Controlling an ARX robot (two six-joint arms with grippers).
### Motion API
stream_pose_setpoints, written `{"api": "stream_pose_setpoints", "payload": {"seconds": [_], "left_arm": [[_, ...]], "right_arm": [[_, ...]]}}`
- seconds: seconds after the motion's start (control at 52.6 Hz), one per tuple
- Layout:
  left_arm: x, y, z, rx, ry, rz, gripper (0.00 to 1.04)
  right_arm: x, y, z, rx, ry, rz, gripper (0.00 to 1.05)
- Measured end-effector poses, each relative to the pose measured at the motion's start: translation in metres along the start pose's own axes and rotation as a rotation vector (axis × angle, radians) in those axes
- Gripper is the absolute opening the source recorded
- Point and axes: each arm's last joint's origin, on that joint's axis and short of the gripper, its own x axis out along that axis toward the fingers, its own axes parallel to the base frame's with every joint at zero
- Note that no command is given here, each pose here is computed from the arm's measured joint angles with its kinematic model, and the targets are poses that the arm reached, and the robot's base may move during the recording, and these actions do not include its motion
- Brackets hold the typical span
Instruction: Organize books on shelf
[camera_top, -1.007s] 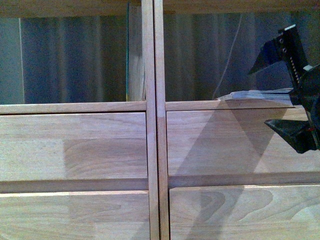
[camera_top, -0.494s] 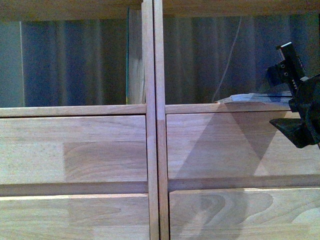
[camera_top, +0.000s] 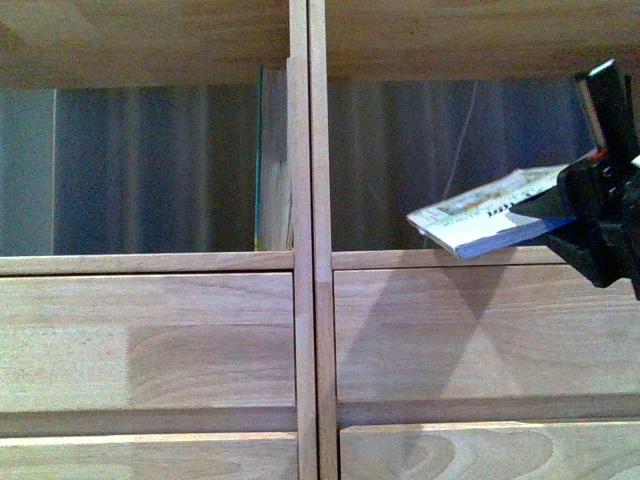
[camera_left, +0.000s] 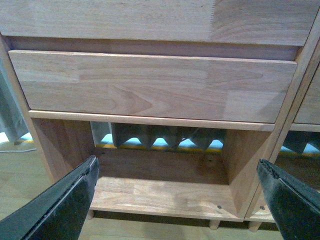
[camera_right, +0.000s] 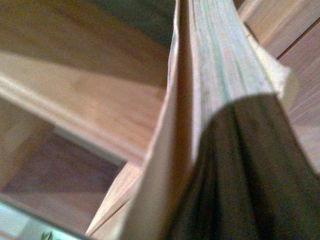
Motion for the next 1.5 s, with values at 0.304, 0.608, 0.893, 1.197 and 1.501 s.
{"api": "stream_pose_setpoints", "payload": {"seconds": [0.304,0.608,0.893,1.197,1.501], "left_arm": [[0.004,0.002,0.003,0.02,0.098,-0.245,0.97],[0.053,0.031,0.064,-0.064,0.009,-0.731,0.97],[0.161,0.049,0.127,-0.279,-0.001,-0.851,0.97],[0.205,0.035,0.176,-0.597,-0.021,-1.009,0.97],[0.209,0.006,0.191,-0.848,0.062,-1.093,0.97]], "right_arm": [[-0.063,0.039,-0.012,-0.097,0.104,0.189,0.07],[-0.066,0.049,-0.023,-0.141,0.146,0.23,0.07],[-0.051,0.06,-0.054,-0.307,0.258,0.325,0.07],[-0.026,0.051,-0.09,-0.353,0.344,0.336,0.07],[-0.014,0.066,-0.107,-0.316,0.344,0.416,0.07]]}}
